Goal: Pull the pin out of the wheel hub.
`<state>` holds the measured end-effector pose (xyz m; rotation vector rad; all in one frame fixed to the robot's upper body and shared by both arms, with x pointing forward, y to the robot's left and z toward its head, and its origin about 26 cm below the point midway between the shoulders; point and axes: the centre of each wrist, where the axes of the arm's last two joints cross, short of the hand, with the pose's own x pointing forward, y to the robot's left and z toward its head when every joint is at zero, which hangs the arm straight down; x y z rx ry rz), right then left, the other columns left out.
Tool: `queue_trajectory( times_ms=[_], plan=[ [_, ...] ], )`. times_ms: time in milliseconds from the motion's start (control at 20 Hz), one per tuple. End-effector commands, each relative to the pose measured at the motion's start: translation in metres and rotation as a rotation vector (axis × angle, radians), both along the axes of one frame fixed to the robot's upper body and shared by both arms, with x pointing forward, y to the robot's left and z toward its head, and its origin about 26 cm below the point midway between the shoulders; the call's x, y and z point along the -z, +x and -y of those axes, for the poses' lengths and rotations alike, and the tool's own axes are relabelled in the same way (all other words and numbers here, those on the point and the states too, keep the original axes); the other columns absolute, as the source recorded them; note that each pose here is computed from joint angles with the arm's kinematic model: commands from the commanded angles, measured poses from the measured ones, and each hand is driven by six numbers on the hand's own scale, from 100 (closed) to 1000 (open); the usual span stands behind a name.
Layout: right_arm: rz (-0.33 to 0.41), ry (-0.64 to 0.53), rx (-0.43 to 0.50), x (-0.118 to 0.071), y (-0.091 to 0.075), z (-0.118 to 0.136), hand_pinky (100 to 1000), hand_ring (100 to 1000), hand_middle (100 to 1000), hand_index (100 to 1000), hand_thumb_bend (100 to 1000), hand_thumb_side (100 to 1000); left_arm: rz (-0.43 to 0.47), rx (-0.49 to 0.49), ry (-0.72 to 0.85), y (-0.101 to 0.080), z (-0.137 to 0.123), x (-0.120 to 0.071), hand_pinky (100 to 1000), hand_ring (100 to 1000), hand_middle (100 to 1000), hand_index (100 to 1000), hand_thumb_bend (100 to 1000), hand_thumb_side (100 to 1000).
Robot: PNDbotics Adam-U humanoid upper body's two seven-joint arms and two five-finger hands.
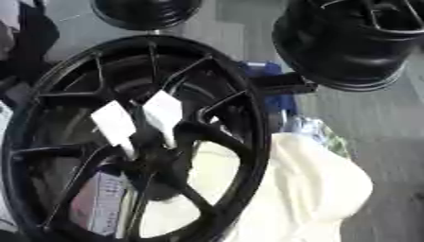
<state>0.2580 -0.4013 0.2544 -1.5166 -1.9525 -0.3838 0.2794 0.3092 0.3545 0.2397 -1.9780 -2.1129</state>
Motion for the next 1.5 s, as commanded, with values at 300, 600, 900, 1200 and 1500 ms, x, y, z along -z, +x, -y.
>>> queue_trajectory(
  times_ms=[300,600,900,1200,1500],
  plan=[
    [0.045,0.038,0.156,-0.01,-0.003,-0.001,481,648,697,848,337,273,0.04,0.022,0.058,-0.004,0.01,-0.013,805,770,686,858,100,500],
    [0.044,0.036,0.149,-0.009,-0.002,-0.002,480,648,697,848,334,275,0.013,0.029,0.176,0.0,0.027,-0.009,822,798,709,870,167,413],
    [0.042,0.04,0.144,-0.009,-0.002,-0.003,479,648,697,848,333,276,-0.044,0.031,0.276,0.004,0.048,-0.006,828,805,716,869,205,277],
    [0.043,0.044,0.142,-0.008,-0.002,-0.003,479,647,697,848,331,277,-0.102,0.043,0.34,0.005,0.07,-0.008,832,811,732,880,231,291],
    [0.045,0.05,0.137,-0.007,-0.001,-0.004,477,646,696,849,326,274,-0.134,0.026,0.345,0.006,0.093,-0.007,842,827,756,894,264,346]
  ],
)
